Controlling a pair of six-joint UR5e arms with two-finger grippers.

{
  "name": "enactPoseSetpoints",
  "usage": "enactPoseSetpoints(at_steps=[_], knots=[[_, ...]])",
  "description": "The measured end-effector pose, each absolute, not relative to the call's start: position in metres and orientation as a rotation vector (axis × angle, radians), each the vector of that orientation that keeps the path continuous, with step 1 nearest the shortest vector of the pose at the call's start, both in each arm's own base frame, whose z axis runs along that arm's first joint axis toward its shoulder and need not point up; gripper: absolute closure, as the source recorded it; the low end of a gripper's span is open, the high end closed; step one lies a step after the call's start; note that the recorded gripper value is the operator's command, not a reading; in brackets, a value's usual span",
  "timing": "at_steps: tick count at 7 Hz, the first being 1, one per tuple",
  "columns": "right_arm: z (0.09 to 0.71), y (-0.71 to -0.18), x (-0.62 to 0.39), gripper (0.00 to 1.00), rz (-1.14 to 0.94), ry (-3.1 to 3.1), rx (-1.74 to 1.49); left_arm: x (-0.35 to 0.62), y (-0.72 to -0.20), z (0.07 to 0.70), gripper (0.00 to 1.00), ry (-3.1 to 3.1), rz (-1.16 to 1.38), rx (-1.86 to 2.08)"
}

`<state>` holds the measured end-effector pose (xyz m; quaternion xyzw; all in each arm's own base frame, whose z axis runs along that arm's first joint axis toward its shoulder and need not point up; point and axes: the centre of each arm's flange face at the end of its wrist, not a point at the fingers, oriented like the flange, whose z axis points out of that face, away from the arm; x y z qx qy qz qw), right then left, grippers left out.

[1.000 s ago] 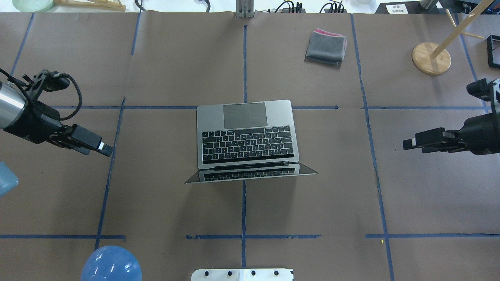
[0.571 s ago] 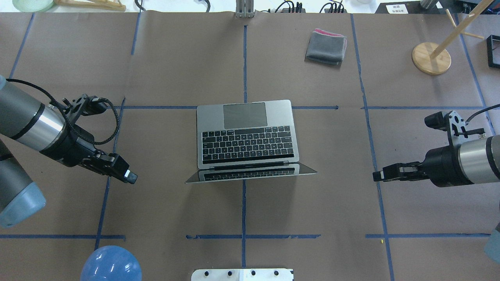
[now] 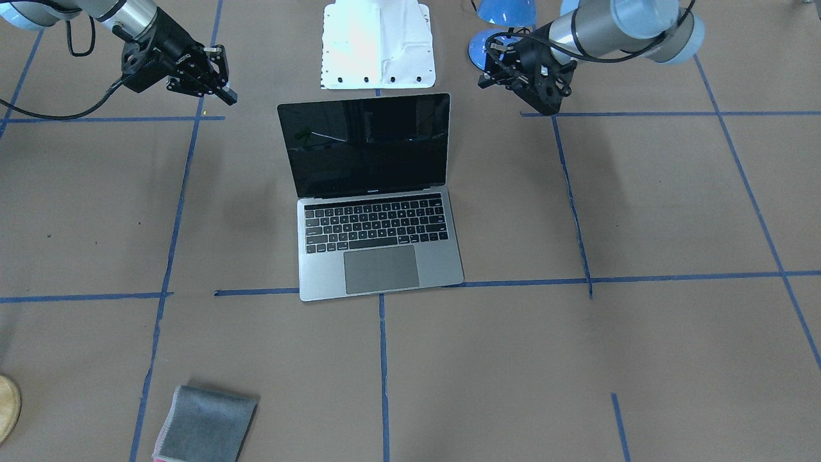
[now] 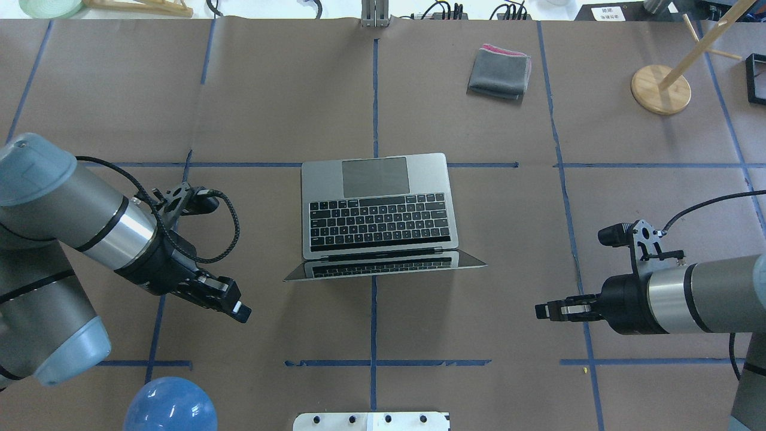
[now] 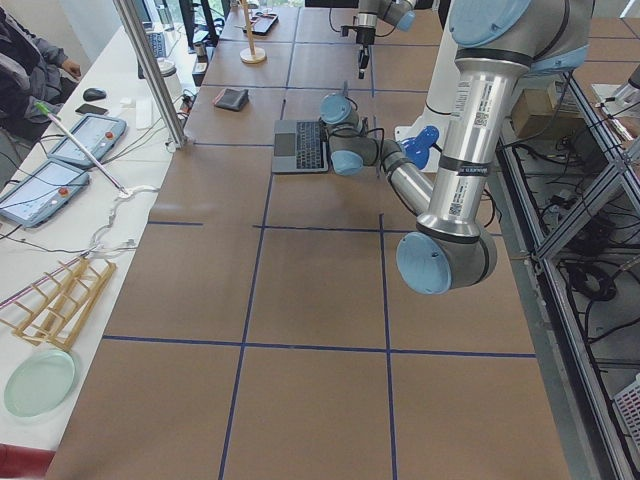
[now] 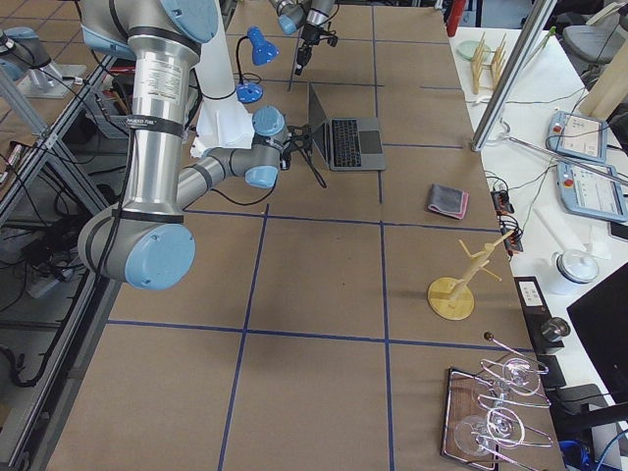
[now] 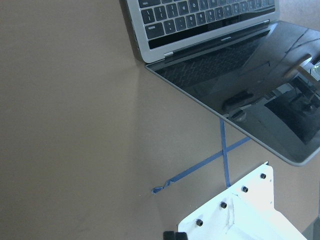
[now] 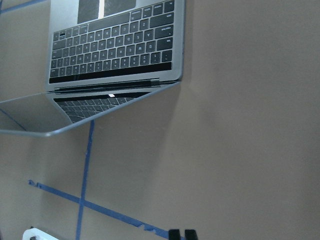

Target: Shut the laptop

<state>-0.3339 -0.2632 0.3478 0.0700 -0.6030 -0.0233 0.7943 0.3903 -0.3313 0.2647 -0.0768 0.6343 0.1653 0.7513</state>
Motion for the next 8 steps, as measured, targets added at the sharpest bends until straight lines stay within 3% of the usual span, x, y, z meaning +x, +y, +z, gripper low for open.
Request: enactPoseSetpoints(at_steps=[8], knots=[[0.284,-0.284,-0.371,0.91,0.046,-1.378,0.216,0.414,-0.333,0.241,0.96,1.388,0.255,-0.130]])
